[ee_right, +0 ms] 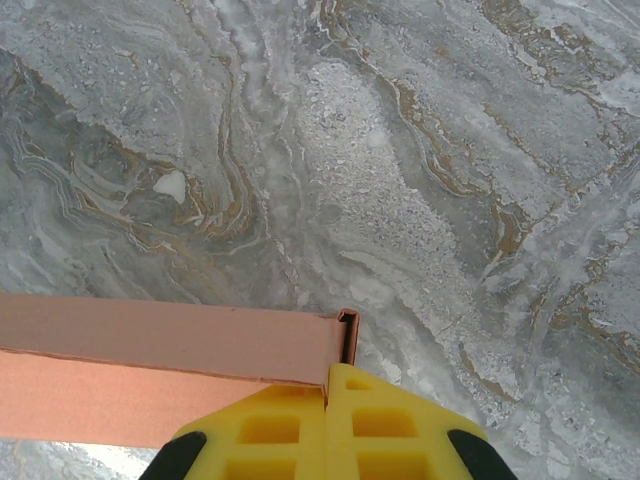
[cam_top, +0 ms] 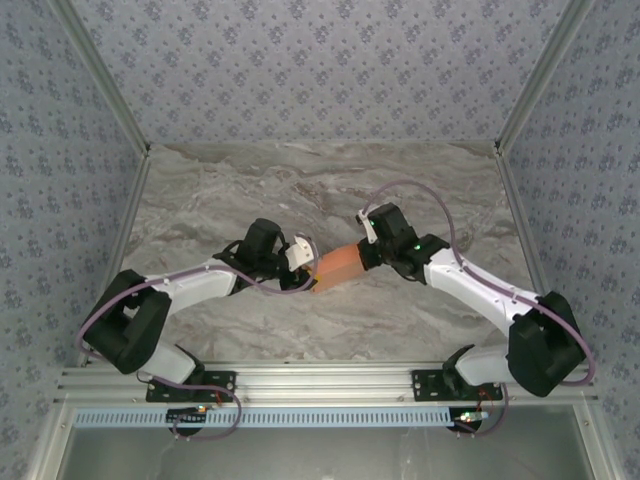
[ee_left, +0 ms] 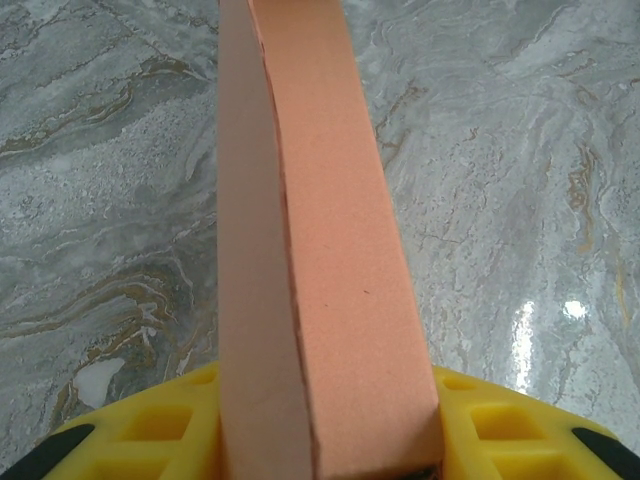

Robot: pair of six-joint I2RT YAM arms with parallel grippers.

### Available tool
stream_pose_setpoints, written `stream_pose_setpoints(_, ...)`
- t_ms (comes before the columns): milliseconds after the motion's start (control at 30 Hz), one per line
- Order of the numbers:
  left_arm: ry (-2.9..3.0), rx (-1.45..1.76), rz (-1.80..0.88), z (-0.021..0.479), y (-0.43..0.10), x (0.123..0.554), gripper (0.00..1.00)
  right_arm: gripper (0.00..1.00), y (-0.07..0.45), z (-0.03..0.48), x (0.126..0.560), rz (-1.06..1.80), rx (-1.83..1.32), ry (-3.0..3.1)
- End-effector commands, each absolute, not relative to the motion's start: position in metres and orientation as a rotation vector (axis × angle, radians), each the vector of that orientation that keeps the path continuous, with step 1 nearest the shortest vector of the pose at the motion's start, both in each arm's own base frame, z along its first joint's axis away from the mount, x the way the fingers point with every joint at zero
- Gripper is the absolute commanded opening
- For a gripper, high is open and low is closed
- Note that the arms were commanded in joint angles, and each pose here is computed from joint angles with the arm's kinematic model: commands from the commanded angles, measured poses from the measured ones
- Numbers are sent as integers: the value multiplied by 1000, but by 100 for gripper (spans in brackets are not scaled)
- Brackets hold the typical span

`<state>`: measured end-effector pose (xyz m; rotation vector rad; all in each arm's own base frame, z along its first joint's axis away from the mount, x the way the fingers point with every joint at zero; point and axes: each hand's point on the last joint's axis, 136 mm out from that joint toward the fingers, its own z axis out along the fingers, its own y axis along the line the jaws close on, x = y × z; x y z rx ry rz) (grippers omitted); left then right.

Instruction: Fold the paper box

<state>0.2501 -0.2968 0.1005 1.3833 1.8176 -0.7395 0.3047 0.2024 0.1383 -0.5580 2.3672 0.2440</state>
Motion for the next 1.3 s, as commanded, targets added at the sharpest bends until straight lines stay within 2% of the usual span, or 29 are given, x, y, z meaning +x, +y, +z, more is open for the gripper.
stream_pose_setpoints(0,1861,1360,-689,88,-291,256,32,5,194,125,291,221,-536,2417)
stream_pose_setpoints(467,1867,1362,-676,84,-291,260,36,4,192,115,280,206,-542,2372)
stream_pose_setpoints(800,1877,1309,-702,101,-294,263,56,4,199,120,280,154,-528,2354)
stream_pose_setpoints(1267,1924,1197,-651,122,-279,263,71,4,207,131,279,119,-540,2335)
